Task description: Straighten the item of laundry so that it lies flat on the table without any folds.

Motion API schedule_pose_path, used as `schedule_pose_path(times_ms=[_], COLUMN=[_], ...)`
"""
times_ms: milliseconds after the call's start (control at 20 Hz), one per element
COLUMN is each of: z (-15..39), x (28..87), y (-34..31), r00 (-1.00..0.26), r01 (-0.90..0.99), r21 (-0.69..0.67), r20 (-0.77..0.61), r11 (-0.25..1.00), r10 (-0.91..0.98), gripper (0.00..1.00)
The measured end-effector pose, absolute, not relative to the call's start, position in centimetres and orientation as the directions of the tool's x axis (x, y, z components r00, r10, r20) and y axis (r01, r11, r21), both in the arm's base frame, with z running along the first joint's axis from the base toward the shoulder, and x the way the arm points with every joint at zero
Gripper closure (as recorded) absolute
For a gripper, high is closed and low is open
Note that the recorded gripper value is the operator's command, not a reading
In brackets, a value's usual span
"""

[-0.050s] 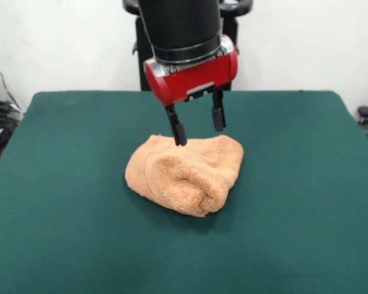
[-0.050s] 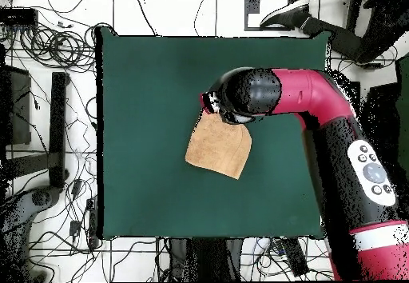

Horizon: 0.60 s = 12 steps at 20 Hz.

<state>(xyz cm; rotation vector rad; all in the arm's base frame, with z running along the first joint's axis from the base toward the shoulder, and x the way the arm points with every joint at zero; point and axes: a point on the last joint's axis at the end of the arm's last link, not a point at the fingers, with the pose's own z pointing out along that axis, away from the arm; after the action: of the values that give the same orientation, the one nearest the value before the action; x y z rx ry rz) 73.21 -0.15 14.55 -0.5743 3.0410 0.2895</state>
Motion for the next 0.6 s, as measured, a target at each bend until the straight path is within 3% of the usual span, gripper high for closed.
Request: schedule_pose_path(times_ms=[600], z=[16.9], x=[73.5], y=[-1.4], r00=[-0.909], r01=[-0.414], r21=[0.048], r20=[-0.084], r11=[0.909], r10=[-0.409], gripper=[0.00])
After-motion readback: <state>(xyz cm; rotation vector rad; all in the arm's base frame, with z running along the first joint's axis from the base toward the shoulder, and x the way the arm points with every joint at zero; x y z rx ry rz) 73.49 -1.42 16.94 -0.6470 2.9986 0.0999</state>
